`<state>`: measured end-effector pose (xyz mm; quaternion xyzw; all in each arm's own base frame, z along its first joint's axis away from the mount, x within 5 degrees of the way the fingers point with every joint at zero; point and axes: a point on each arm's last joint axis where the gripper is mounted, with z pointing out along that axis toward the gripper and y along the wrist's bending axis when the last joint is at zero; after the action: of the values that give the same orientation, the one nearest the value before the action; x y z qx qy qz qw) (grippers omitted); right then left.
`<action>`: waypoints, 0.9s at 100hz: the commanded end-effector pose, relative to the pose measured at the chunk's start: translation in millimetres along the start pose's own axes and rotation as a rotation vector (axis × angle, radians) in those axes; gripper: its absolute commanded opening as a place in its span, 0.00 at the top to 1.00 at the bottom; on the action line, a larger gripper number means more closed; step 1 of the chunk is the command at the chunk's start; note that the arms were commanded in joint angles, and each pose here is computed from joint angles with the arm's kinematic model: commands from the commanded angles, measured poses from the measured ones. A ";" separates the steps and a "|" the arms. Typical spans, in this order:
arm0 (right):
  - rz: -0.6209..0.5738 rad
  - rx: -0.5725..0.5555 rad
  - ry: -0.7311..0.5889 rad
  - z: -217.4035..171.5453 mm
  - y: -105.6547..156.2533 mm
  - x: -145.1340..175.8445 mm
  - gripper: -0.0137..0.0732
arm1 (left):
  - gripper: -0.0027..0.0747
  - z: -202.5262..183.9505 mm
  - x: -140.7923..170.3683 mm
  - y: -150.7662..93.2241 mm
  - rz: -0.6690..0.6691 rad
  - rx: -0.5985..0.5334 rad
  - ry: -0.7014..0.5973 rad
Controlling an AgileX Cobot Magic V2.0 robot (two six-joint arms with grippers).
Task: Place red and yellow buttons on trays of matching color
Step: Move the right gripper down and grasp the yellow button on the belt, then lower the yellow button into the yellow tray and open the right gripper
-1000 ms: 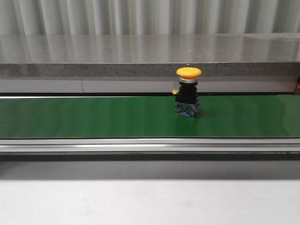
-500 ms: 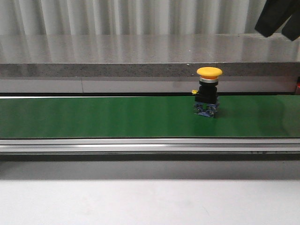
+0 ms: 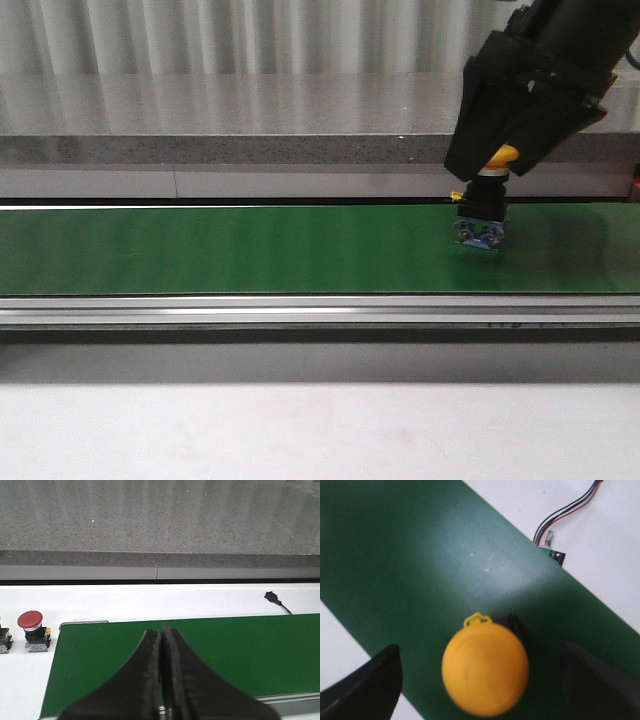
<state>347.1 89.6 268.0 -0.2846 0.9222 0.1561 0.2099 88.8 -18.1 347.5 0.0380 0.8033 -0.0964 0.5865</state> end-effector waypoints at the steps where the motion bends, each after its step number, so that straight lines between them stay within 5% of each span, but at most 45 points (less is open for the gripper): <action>1: 0.005 0.037 -0.105 -14.7 1.6 -12.7 0.15 | 0.99 -3.6 -13.8 -1.0 -0.014 0.001 -0.093; 33: 0.016 0.025 -0.019 -12.6 1.7 -5.0 0.76 | 0.99 -3.6 -13.8 -1.0 -0.014 0.001 -0.093; 58: 0.054 0.114 -0.117 -59.0 8.8 -4.0 0.76 | 0.99 -3.6 -13.8 -1.0 -0.014 0.001 -0.093; 90: 0.257 0.240 -0.232 -127.4 -11.6 26.7 0.76 | 0.99 -3.6 -13.8 -1.0 -0.014 0.001 -0.093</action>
<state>310.0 31.3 338.9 -0.1473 0.9420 0.1102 0.2808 88.8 -18.1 347.5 0.0380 0.8033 -0.0964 0.5865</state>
